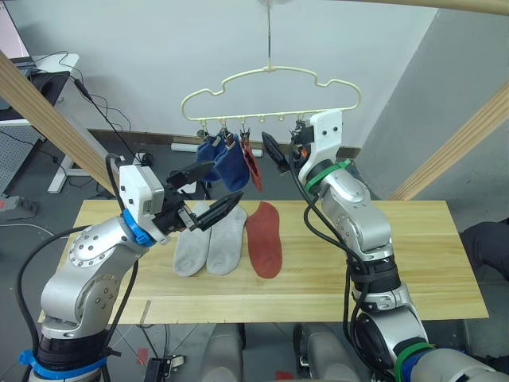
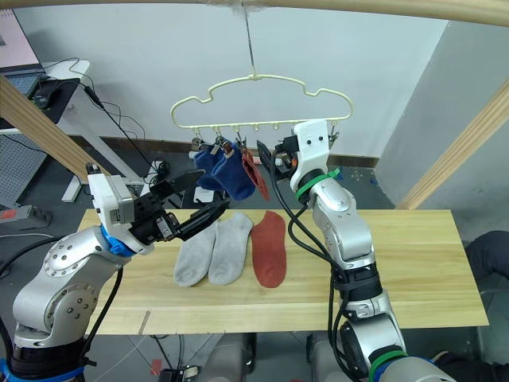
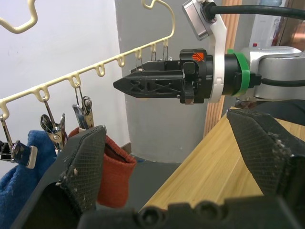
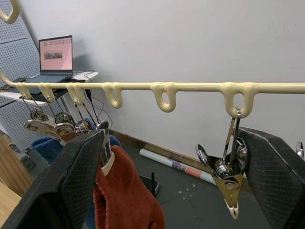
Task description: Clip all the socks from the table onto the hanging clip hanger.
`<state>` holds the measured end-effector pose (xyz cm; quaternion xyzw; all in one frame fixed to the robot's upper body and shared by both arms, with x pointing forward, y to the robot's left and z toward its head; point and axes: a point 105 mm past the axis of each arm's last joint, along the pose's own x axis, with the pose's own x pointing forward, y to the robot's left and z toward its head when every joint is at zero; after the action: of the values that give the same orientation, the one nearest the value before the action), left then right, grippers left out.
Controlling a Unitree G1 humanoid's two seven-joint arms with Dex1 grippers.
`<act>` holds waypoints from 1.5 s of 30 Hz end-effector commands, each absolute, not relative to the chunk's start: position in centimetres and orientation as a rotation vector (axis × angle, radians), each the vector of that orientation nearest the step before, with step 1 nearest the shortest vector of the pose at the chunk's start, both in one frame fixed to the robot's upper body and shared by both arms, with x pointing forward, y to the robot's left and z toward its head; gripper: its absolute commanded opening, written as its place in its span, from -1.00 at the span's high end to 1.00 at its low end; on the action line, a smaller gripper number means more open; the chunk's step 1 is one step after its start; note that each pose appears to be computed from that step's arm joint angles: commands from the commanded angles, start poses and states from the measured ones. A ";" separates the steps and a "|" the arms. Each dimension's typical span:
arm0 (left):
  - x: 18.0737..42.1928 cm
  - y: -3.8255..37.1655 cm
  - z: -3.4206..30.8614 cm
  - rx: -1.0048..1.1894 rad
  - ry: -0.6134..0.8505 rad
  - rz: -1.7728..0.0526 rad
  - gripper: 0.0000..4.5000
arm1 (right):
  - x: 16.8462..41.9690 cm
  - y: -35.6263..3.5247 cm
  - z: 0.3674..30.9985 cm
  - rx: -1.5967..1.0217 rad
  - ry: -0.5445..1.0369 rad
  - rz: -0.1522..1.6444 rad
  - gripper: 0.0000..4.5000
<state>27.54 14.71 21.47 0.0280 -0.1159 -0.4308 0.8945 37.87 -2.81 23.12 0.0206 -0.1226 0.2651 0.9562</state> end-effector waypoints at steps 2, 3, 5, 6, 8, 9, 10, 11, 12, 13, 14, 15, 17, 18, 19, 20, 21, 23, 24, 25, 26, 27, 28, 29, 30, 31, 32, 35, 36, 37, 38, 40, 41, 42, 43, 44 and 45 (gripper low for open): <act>27.0 14.3 22.1 0.075 -0.269 -0.909 -1.00 | 37.4 -2.4 24.7 0.067 -0.311 0.557 -0.99; 27.0 14.3 22.1 0.075 -0.268 -0.910 -1.00 | 37.4 -2.5 24.7 0.068 -0.310 0.556 -0.92; 27.1 14.3 22.2 0.076 -0.268 -0.910 -1.00 | 37.4 -2.5 24.7 0.073 -0.308 0.555 -0.76; 27.1 14.3 22.2 0.077 -0.268 -0.910 -1.00 | 37.4 -2.5 24.7 0.077 -0.307 0.556 -0.62; 27.1 14.3 22.2 0.077 -0.267 -0.908 -1.00 | 37.4 -2.5 24.7 0.083 -0.307 0.556 -0.28; 27.1 14.3 22.1 0.077 -0.267 -0.908 -1.00 | 37.4 -2.5 24.7 0.085 -0.306 0.555 -0.13; 27.2 14.3 22.1 0.077 -0.267 -0.907 -1.00 | 37.5 -2.6 24.7 0.088 -0.305 0.553 0.03; 27.1 14.3 22.1 0.076 -0.266 -0.907 -1.00 | 37.5 -2.6 24.7 0.088 -0.306 0.552 0.17; 27.1 14.2 22.1 0.075 -0.265 -0.907 -1.00 | 37.5 -2.6 24.7 0.087 -0.306 0.550 0.32; 27.1 14.2 22.1 0.074 -0.264 -0.908 -1.00 | 37.5 -2.7 24.7 0.087 -0.306 0.548 0.47; 27.1 14.2 22.0 0.075 -0.263 -0.908 -1.00 | 37.6 -2.7 24.7 0.086 -0.306 0.546 0.62; 27.1 14.2 22.0 0.075 -0.262 -0.908 -1.00 | 37.6 -2.8 24.8 0.085 -0.306 0.544 0.76; 27.1 14.2 21.9 0.073 -0.259 -0.906 -1.00 | 37.6 -2.9 24.8 0.084 -0.307 0.543 0.91; 27.0 14.1 21.9 0.073 -0.258 -0.906 -1.00 | 37.7 -2.9 24.8 0.084 -0.307 0.542 0.91; 27.0 14.0 21.8 0.072 -0.257 -0.906 -1.00 | 37.7 -2.9 24.8 0.084 -0.306 0.541 0.91; 26.9 14.0 21.8 0.070 -0.255 -0.907 -1.00 | 37.8 -3.0 24.8 0.083 -0.306 0.539 0.91; 26.9 13.9 21.7 0.069 -0.253 -0.908 -1.00 | 37.8 -3.0 24.8 0.083 -0.306 0.539 0.91; 26.9 13.8 21.7 0.068 -0.252 -0.907 -1.00 | 37.8 -3.0 24.8 0.081 -0.304 0.537 0.91; 26.9 13.8 21.7 0.068 -0.251 -0.907 -1.00 | 37.8 -3.1 24.7 0.077 -0.302 0.535 0.91; 26.9 13.8 21.7 0.068 -0.250 -0.907 -1.00 | 37.9 -3.1 24.7 0.070 -0.301 0.530 0.91; 26.9 13.8 21.7 0.069 -0.250 -0.907 -1.00 | 37.9 -3.1 24.7 0.068 -0.300 0.530 0.91; 26.9 13.8 21.7 0.070 -0.249 -0.906 -1.00 | 37.9 -3.1 24.7 0.066 -0.299 0.533 0.91; 26.9 13.9 21.7 0.071 -0.249 -0.906 -1.00 | 37.9 -3.0 24.7 0.065 -0.299 0.538 0.91; 27.0 13.9 21.7 0.072 -0.249 -0.906 -1.00 | 37.8 -3.0 24.7 0.065 -0.301 0.541 0.75; 27.0 13.9 21.7 0.072 -0.249 -0.906 -1.00 | 37.8 -2.9 24.7 0.064 -0.303 0.543 0.58; 27.0 13.9 21.7 0.073 -0.249 -0.906 -1.00 | 37.8 -2.9 24.7 0.062 -0.304 0.542 0.46; 27.0 13.9 21.7 0.073 -0.249 -0.906 -1.00 | 37.8 -2.9 24.8 0.061 -0.306 0.540 0.30; 27.0 13.9 21.7 0.074 -0.248 -0.907 -1.00 | 37.8 -2.8 24.9 0.059 -0.310 0.542 -0.16; 27.0 13.9 21.7 0.074 -0.247 -0.907 -1.00 | 37.7 -2.8 24.9 0.060 -0.310 0.543 -0.16; 27.0 13.9 21.7 0.075 -0.247 -0.908 -1.00 | 37.7 -2.7 24.8 0.060 -0.309 0.546 -0.16; 27.0 14.0 21.6 0.075 -0.246 -0.908 -1.00 | 37.7 -2.7 24.8 0.060 -0.309 0.548 -0.16; 27.1 14.0 21.6 0.077 -0.246 -0.908 -1.00 | 37.6 -2.6 24.8 0.062 -0.308 0.552 -0.16; 27.1 14.0 21.6 0.077 -0.246 -0.907 -1.00 | 37.6 -2.6 24.8 0.063 -0.308 0.553 -0.16; 27.1 14.0 21.6 0.078 -0.246 -0.907 -1.00 | 37.6 -2.6 24.8 0.064 -0.308 0.554 -0.16; 27.1 14.0 21.6 0.078 -0.246 -0.907 -1.00 | 37.6 -2.5 24.8 0.065 -0.309 0.555 -0.16; 27.1 14.0 21.6 0.078 -0.245 -0.908 -1.00 | 37.6 -2.5 24.8 0.066 -0.310 0.555 -0.16; 27.1 14.0 21.6 0.078 -0.245 -0.908 -1.00 | 37.6 -2.5 24.9 0.066 -0.310 0.555 -0.16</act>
<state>27.54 14.27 20.90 0.0245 -0.1040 -0.4299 0.8965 38.27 -3.03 23.15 0.0257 -0.1192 0.2611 0.9576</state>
